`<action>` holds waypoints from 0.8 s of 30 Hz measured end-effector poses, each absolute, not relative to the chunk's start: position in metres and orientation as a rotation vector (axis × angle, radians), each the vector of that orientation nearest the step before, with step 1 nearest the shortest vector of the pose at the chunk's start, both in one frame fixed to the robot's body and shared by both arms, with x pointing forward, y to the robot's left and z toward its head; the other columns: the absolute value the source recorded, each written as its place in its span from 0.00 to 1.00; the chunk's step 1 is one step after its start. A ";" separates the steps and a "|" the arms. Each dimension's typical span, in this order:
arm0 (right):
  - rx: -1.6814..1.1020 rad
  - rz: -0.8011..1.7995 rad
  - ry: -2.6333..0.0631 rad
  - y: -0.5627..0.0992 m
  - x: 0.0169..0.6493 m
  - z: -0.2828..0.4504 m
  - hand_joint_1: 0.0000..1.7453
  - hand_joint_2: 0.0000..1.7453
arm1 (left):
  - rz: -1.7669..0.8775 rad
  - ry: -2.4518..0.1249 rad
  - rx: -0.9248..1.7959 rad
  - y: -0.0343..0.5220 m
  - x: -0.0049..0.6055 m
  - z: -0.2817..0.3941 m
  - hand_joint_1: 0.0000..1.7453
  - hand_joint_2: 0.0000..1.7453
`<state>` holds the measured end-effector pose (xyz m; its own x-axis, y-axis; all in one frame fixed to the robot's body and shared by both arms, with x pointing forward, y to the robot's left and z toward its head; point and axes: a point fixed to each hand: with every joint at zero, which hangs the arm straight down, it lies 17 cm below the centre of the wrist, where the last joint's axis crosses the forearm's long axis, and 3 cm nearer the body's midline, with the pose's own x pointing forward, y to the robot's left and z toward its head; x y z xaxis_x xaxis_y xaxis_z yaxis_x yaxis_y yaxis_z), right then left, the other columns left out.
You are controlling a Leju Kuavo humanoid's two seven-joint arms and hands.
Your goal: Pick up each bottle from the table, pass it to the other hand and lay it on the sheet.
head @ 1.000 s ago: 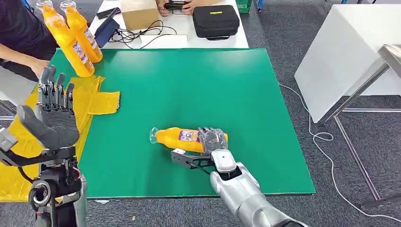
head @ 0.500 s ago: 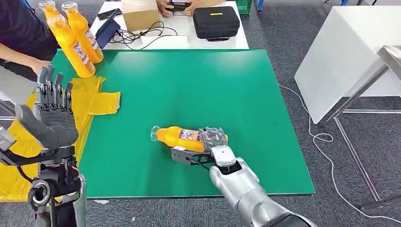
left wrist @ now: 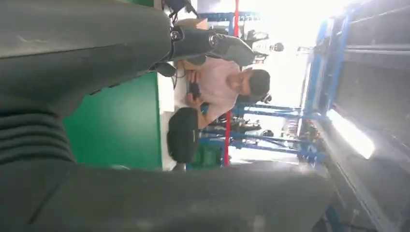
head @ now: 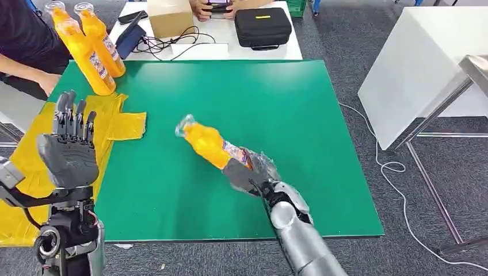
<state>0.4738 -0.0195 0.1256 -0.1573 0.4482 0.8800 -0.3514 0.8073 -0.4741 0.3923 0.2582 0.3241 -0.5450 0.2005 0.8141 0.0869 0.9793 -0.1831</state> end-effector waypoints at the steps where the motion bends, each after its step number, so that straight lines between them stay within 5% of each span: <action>1: -0.056 0.641 -1.633 -0.023 0.476 0.149 1.00 1.00 | 0.153 -2.147 -0.213 0.257 0.393 0.324 0.00 1.00; 9: -0.013 0.533 -1.877 -0.015 0.467 0.253 1.00 1.00 | 0.149 -2.128 -0.343 0.223 0.401 0.325 0.00 1.00; 24: -0.077 0.607 -1.895 0.056 0.465 0.282 1.00 1.00 | 0.124 -2.091 -0.546 0.182 0.414 0.327 0.00 1.00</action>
<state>0.4654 0.0562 0.2821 -0.4058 0.3298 0.8524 -0.2266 0.8672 -0.4434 0.4139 0.1822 0.3272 -0.4603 0.4274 0.7781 0.3322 0.8957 -0.2955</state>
